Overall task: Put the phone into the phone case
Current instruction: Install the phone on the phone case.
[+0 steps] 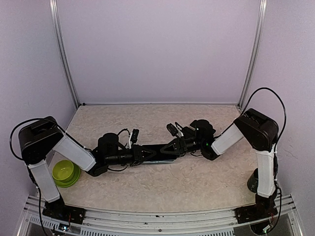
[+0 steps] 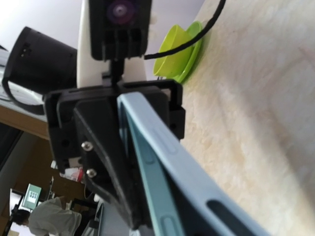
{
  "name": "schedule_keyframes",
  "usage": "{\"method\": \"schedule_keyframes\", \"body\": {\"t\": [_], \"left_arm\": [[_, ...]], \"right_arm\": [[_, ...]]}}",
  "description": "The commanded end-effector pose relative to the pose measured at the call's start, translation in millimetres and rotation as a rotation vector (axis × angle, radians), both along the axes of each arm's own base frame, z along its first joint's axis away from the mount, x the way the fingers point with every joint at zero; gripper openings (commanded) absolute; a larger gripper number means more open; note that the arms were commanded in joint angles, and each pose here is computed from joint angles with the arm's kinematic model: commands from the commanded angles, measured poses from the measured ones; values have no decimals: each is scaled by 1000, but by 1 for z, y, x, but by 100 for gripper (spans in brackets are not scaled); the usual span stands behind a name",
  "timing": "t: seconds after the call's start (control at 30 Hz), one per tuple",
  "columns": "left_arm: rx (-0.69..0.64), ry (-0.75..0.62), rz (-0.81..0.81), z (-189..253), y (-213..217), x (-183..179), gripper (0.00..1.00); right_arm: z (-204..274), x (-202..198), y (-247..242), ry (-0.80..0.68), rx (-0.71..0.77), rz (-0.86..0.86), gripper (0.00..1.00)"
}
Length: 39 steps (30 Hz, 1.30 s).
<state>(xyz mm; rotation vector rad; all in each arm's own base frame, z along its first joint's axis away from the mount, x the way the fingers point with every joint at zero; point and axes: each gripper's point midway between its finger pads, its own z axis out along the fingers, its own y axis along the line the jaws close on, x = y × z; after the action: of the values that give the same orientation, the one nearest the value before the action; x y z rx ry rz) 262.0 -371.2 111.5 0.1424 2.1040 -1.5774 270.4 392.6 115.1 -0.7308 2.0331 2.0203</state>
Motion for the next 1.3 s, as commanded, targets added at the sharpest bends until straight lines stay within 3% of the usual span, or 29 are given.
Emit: {"method": "schedule_keyframes", "body": {"t": [0.0, 0.33, 0.87, 1.27], "left_arm": [[-65, -62, 103, 28, 11, 13, 4], [-151, -49, 148, 39, 20, 15, 3], [-83, -95, 274, 46, 39, 28, 0], [-49, -143, 281, 51, 43, 29, 0]], "right_arm": [[6, -6, -5, -2, -9, -2, 34], [11, -12, -8, -2, -11, 11, 40], [15, -11, -18, -63, -87, -8, 44], [26, -5, -31, -112, -100, -25, 43]]}}
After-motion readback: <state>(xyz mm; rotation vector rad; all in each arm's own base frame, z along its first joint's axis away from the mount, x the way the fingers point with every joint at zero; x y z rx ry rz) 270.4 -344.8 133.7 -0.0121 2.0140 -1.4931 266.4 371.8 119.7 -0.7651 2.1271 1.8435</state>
